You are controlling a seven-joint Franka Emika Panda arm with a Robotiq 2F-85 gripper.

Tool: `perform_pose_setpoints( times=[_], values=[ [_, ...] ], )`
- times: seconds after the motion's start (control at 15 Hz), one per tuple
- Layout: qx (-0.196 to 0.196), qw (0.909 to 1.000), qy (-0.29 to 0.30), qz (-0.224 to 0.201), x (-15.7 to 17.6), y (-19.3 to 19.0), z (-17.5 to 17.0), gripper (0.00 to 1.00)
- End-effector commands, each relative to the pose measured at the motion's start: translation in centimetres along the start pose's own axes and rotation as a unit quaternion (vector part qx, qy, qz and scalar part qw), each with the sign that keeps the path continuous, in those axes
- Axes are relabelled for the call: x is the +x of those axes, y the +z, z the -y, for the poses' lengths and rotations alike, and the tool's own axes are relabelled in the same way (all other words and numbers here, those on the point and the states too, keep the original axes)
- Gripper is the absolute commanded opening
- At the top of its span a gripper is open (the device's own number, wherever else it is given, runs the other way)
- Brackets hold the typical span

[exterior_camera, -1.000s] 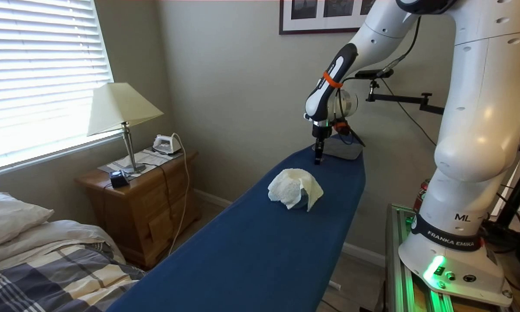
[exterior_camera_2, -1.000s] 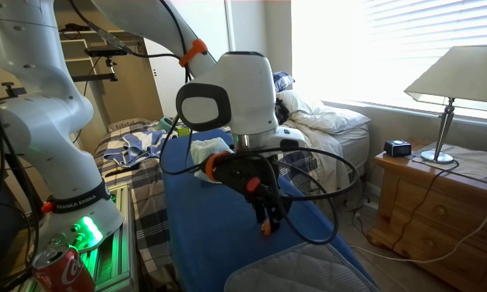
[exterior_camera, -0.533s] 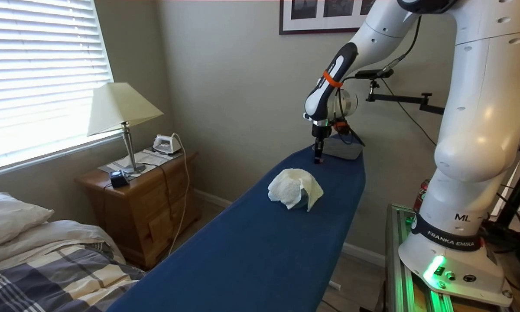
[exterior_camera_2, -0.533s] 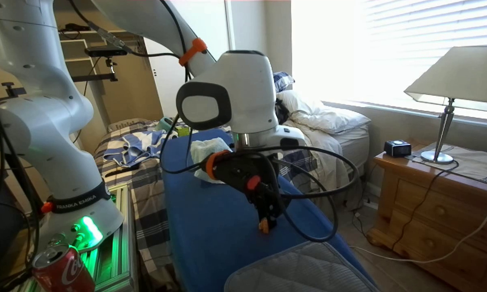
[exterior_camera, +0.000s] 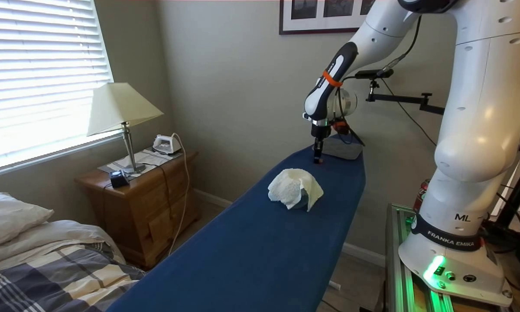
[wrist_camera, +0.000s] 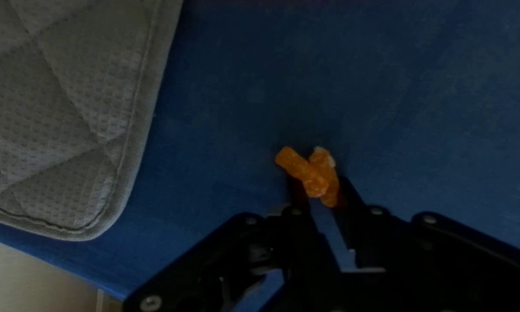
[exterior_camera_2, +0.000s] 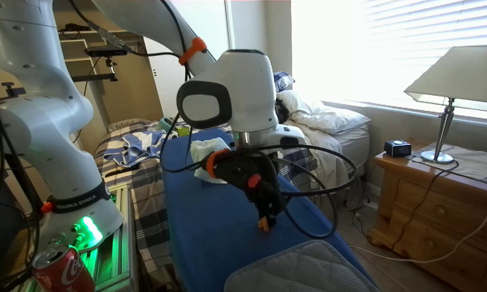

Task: Put the light blue cloth on the glass cup and then put the orange object on the light blue cloth

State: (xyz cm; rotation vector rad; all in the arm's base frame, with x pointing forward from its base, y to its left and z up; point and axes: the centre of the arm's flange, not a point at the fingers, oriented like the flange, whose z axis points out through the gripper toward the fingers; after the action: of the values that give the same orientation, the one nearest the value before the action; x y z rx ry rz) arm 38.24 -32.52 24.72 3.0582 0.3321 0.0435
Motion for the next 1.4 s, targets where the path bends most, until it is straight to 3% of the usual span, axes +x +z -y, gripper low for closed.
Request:
perform_pose_setpoints(
  times=[0.0,0.67,1.33],
  values=[
    [0.006,0.9999,-0.009,0.002,0.2,-1.2,0.7,0.19],
    [0.006,0.9992,-0.039,-0.004,1.8,-3.2,3.1,0.21],
    [0.017,0.9935,-0.111,-0.018,4.9,-6.3,8.5,0.22]
  ],
)
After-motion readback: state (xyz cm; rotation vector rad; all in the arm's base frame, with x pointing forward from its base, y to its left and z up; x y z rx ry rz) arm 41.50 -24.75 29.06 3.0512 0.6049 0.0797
